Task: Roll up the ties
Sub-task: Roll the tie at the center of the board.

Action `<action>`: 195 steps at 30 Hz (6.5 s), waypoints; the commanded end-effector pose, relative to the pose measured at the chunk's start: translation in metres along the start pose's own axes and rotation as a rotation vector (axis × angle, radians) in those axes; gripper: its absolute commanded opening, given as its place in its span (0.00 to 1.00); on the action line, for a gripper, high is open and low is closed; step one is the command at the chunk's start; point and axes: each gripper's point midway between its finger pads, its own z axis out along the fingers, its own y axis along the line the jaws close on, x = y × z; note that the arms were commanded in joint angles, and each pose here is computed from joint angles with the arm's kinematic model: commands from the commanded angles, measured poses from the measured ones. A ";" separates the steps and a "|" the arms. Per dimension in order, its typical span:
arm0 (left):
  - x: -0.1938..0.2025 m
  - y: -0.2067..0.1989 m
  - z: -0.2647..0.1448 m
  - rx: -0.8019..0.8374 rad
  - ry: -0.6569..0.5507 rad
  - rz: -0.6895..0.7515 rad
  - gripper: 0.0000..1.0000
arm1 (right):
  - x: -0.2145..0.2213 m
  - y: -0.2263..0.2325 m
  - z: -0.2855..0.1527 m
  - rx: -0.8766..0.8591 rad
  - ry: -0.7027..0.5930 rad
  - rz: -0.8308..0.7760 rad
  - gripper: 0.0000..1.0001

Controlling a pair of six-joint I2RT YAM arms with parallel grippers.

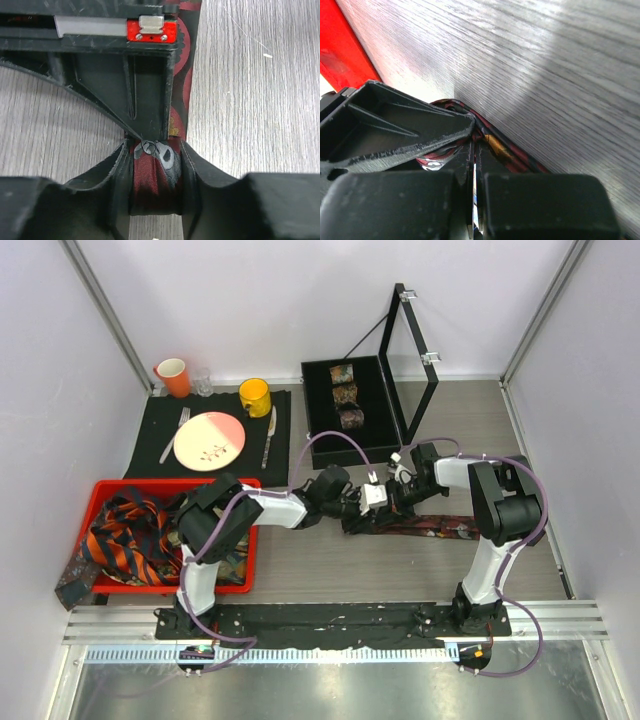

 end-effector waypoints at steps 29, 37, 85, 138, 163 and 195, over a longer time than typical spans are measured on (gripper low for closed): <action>0.075 -0.023 -0.019 0.069 0.395 0.062 0.21 | -0.006 0.040 -0.009 -0.143 -0.148 -0.055 0.44; 0.076 -0.025 -0.023 0.081 0.397 0.033 0.25 | 0.006 0.010 0.005 -0.053 -0.105 -0.072 0.01; 0.015 -0.008 -0.007 0.035 0.090 0.029 0.49 | -0.002 -0.054 0.030 0.217 -0.005 0.025 0.01; 0.051 -0.007 -0.056 0.049 0.340 0.032 0.59 | 0.000 -0.025 0.014 0.092 0.009 -0.026 0.01; -0.016 0.002 -0.043 0.140 0.143 0.286 0.85 | -0.010 -0.019 0.010 0.052 0.005 -0.011 0.01; 0.050 -0.010 -0.057 0.026 0.318 0.062 0.04 | -0.024 -0.004 -0.013 0.030 -0.098 0.027 0.27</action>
